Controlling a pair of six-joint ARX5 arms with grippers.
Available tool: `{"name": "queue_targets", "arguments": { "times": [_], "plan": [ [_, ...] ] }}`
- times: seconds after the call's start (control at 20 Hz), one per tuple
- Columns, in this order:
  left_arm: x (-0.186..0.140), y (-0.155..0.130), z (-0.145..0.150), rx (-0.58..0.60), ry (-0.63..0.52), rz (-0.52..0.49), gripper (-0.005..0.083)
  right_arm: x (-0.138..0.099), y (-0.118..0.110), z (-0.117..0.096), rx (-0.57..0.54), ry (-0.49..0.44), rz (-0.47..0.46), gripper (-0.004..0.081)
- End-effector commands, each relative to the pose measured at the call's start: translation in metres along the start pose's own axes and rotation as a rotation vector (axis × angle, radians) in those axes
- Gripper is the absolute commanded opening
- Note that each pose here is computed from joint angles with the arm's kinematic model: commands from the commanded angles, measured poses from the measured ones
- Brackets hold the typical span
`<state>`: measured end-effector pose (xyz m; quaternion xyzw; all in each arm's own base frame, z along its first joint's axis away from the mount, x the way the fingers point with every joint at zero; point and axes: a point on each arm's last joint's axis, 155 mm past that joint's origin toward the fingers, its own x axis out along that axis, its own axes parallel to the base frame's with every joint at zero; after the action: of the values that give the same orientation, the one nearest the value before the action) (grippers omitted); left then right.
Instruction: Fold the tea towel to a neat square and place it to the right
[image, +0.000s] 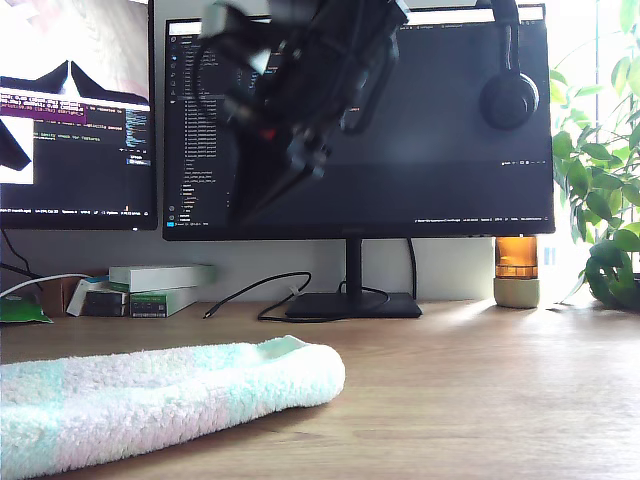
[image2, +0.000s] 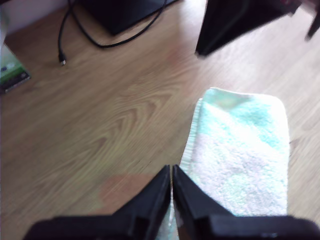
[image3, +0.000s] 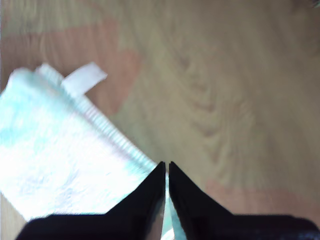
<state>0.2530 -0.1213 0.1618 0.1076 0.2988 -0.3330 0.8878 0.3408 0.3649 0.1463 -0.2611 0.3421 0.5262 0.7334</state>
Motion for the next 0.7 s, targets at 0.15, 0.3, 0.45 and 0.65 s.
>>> {"name": "queue_targets", "arguments": {
  "times": [0.15, 0.3, 0.45, 0.65],
  "plan": [
    [0.001, -0.001, -0.006, -0.027, -0.017, -0.042, -0.0024, -0.027, -0.004, -0.006, 0.034, -0.092, -0.062, -0.0012],
    [0.004, -0.01, -0.01, -0.038, -0.018, -0.091, -0.0024, -0.035, -0.003, -0.017, 0.078, -0.159, -0.105, -0.0012],
    [0.005, -0.013, -0.015, -0.064, -0.005, -0.104, -0.0024, -0.035, 0.004, -0.03, 0.198, -0.208, -0.11, -0.0012],
    [0.005, -0.016, -0.018, -0.094, 0.008, -0.121, -0.0024, -0.014, 0.012, -0.054, 0.388, -0.15, -0.067, -0.0012]
  ]
}}
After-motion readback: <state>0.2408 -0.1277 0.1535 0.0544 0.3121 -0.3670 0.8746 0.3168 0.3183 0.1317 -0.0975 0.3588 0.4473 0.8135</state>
